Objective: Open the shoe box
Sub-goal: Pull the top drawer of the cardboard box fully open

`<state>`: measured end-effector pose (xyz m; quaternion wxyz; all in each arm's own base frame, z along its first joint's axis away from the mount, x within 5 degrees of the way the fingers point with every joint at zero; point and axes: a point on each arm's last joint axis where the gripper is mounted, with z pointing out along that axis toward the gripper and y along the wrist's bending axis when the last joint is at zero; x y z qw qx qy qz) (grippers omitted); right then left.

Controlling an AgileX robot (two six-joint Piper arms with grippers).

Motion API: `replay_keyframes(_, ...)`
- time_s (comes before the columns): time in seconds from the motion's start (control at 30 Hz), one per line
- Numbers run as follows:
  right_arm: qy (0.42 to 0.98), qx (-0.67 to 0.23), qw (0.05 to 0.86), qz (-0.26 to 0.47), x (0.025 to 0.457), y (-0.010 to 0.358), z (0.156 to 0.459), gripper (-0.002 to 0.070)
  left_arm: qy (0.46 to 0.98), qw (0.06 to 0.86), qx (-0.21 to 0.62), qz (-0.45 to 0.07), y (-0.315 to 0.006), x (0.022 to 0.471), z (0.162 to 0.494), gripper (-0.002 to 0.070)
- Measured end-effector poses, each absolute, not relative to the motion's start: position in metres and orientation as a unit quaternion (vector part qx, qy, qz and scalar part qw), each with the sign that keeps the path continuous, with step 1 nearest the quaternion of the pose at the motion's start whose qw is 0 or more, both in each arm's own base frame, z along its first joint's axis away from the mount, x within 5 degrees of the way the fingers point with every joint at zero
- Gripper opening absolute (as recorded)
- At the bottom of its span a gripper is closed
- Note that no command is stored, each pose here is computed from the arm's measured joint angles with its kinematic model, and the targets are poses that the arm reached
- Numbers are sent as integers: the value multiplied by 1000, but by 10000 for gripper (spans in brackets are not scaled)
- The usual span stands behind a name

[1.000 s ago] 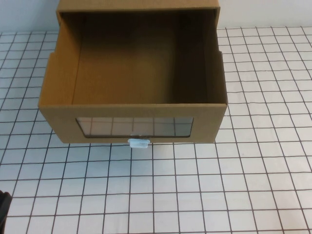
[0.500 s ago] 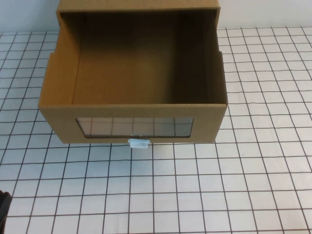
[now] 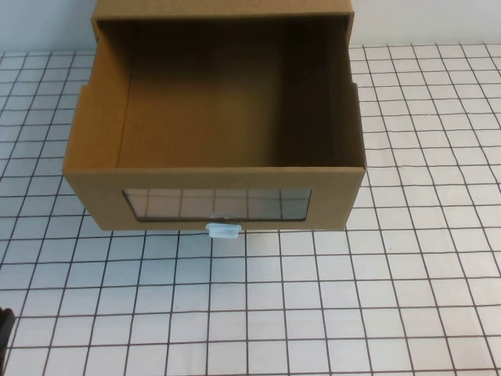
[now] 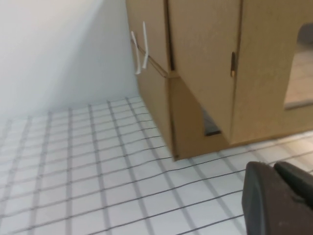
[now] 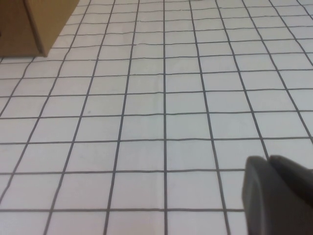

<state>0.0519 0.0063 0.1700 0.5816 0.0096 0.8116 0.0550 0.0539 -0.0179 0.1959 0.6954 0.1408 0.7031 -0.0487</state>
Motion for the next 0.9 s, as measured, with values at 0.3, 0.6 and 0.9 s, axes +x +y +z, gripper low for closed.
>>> replay_keyframes(0.3, 812, 10, 582, 56, 52, 6, 170, -13, 733, 674, 97, 13, -6, 56, 190, -2)
replay_keyframes(0.6, 812, 10, 581, 56, 52, 6, 170, -13, 796, 600, 80, 16, -3, 53, 173, -2)
replay_keyframes(0.9, 812, 10, 582, 56, 52, 6, 170, -13, 796, 600, 77, 14, -3, 53, 173, -2)
